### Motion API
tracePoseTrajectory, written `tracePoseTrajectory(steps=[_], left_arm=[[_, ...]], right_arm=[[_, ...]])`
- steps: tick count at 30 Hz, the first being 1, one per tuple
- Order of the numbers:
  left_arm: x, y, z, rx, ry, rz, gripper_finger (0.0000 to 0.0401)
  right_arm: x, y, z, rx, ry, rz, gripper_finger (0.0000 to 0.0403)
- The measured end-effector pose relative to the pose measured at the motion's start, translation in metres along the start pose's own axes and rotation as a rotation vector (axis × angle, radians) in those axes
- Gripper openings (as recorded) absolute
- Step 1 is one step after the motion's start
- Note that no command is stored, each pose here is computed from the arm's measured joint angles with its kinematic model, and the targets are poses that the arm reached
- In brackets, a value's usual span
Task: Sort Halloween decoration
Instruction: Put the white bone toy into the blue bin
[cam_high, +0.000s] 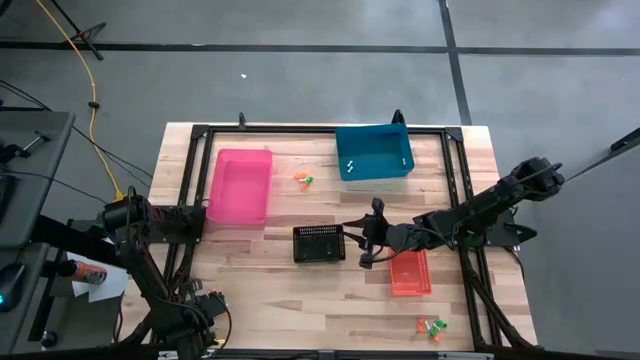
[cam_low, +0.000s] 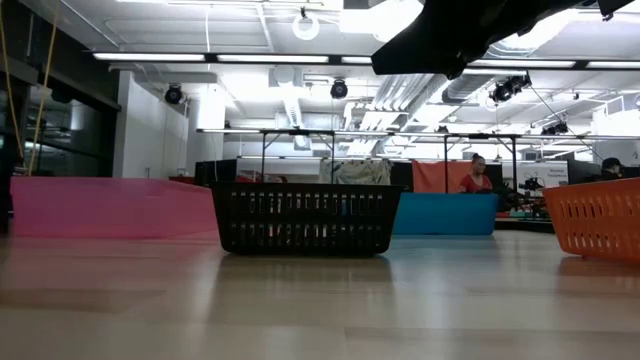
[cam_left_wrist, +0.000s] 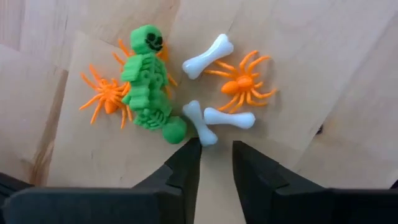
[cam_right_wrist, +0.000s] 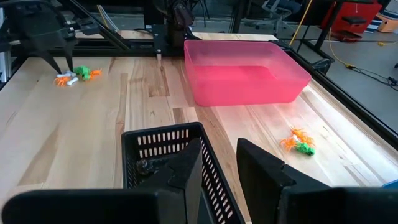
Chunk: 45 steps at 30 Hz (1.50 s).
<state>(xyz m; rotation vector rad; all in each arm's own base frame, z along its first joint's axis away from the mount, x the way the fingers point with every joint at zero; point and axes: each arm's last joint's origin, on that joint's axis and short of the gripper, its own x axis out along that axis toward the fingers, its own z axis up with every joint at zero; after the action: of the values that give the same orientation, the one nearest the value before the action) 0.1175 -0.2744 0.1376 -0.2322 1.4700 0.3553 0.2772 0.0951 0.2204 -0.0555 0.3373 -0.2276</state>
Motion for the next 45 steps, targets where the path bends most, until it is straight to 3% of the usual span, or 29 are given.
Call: tracePoseTrajectory(steps=[15,26,45], left_arm=[[0.002,0.000,0.014,-0.099,0.056,-0.003,0.0064],[-0.014,0.005,0.017,-0.305,0.055,-0.051,0.0065],[-0.016,0.005,0.025,-0.395,0.010,-0.064,0.0137]], right_arm=[[0.000,0.000,-0.003,0.021,0.030,-0.005,0.0097],[0.000,-0.001,-0.004,0.024,0.036,-0.006,0.0097],[0.000,-0.001,-0.006,0.013,0.053,-0.008,0.0097]])
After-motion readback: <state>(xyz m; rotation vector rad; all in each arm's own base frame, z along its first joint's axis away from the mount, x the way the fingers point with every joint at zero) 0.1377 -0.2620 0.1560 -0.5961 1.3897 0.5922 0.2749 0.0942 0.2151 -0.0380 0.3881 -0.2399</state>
